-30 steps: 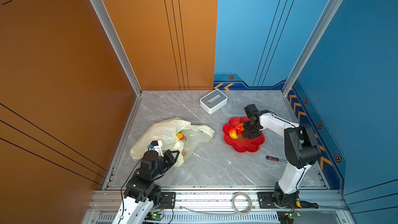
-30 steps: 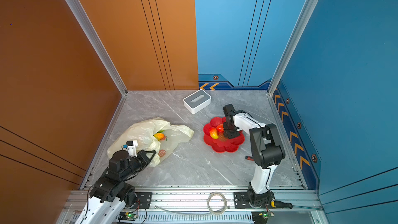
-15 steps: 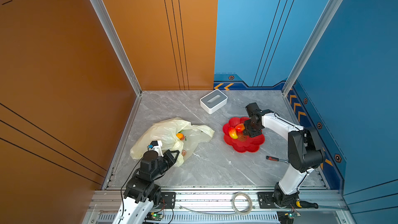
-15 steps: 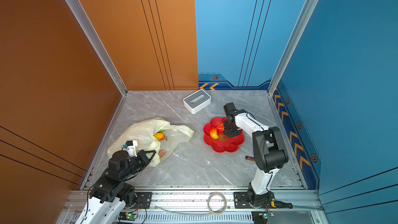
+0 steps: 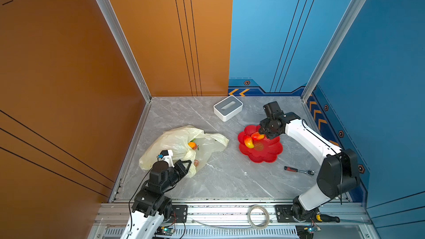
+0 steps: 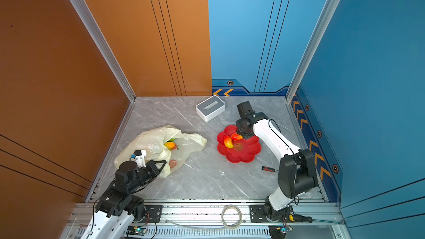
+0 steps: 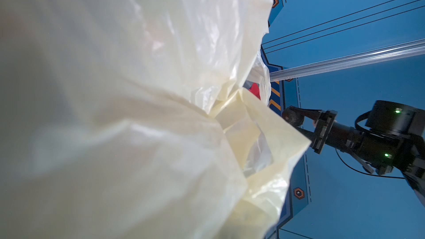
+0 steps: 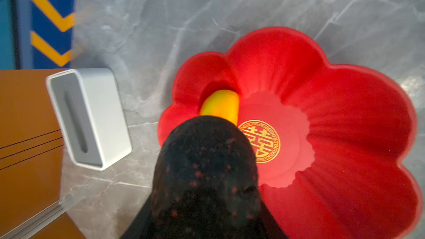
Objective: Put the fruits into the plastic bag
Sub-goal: 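Lift the dark avocado out of the bowl with the right gripper, then carry the avocado over to the bag mouth held by the left gripper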
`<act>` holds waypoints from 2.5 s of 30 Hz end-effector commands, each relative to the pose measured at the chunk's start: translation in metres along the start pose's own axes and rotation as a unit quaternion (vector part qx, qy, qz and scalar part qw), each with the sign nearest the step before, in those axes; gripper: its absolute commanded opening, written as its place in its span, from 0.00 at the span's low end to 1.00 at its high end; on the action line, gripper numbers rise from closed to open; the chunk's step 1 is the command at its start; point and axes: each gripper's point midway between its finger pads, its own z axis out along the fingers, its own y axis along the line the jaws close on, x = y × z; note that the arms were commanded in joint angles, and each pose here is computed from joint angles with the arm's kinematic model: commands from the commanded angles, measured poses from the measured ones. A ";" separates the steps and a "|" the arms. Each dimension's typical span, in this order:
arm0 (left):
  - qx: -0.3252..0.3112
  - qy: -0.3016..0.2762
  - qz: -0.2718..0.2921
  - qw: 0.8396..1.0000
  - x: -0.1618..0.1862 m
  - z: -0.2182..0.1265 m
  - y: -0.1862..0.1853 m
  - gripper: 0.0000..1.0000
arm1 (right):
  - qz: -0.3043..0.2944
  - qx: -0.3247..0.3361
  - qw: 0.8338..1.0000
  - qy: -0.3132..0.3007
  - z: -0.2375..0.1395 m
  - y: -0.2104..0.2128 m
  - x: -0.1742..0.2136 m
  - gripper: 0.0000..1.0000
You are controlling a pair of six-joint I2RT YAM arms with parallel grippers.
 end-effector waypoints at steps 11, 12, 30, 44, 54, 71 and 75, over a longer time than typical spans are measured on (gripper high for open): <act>0.007 0.007 0.001 1.000 0.001 0.001 -0.003 0.00 | -0.220 -0.165 0.953 -0.127 -0.104 0.073 -0.023 0.30; 0.007 0.007 0.002 1.000 0.001 0.001 -0.003 0.00 | -0.227 -0.170 0.949 -0.139 -0.111 0.076 -0.026 0.29; 0.010 0.014 0.005 1.000 0.000 0.005 -0.007 0.00 | -0.462 -0.324 0.779 -0.272 -0.245 0.145 0.006 0.27; 0.009 0.014 0.008 1.000 -0.001 0.003 -0.010 0.00 | -0.567 -0.450 0.650 -0.233 -0.287 0.165 0.107 0.28; 0.009 0.011 0.006 1.000 -0.002 0.002 -0.011 0.00 | -0.623 -0.477 0.599 -0.161 -0.278 0.155 0.175 0.29; 0.007 0.007 0.006 1.000 -0.004 -0.003 -0.014 0.00 | -0.733 -0.411 0.542 -0.006 -0.181 0.112 0.289 0.28; 0.007 0.006 0.006 1.000 -0.004 -0.005 -0.014 0.00 | -0.746 -0.387 0.542 0.031 -0.150 0.101 0.305 0.28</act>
